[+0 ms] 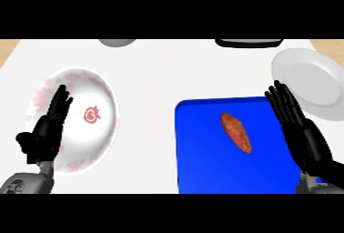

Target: Pick the sweet potato from the tray and place it in the plate

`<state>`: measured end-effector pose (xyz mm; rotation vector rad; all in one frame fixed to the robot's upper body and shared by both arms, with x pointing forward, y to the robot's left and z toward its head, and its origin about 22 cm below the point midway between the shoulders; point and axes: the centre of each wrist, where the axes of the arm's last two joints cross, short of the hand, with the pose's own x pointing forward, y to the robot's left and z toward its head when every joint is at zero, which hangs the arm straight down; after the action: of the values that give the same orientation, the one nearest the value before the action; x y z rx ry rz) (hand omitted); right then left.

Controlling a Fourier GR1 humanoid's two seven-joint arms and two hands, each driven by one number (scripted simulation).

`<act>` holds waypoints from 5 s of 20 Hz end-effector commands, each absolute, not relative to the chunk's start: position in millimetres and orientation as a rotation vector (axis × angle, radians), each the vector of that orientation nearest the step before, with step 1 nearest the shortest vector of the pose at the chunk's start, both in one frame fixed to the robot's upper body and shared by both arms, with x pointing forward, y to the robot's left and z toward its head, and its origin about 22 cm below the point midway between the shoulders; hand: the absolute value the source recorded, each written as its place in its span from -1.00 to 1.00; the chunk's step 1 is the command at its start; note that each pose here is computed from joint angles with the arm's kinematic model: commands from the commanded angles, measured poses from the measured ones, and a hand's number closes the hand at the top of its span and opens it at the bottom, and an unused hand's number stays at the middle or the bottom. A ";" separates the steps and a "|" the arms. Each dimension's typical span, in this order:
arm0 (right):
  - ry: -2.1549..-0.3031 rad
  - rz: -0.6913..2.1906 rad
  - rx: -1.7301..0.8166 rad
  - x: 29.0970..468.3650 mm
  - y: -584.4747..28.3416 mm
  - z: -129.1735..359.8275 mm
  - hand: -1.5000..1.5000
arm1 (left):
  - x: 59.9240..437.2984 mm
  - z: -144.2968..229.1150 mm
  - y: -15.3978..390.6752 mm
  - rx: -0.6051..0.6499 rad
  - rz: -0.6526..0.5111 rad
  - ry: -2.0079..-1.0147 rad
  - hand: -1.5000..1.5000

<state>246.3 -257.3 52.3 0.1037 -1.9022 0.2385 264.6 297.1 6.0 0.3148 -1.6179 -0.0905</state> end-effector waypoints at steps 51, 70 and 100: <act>-1.335 1.962 0.253 379.8 -260.4 86.5 -1.00 | 263.4 -7.3 248.6 0.239 -0.047 -1.278 0.00; -1.304 2.030 0.275 378.1 -247.3 33.6 -1.00 | 248.0 -20.5 252.9 0.250 -0.032 -1.283 0.00; -1.588 0.982 -0.863 392.4 -337.2 88.2 1.00 | 241.0 -7.1 265.9 0.260 -0.013 -1.279 0.00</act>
<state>397.8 -330.2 75.8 -0.7555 -1.5321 1.1496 243.5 257.9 -6.2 0.2762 -1.3066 -0.0163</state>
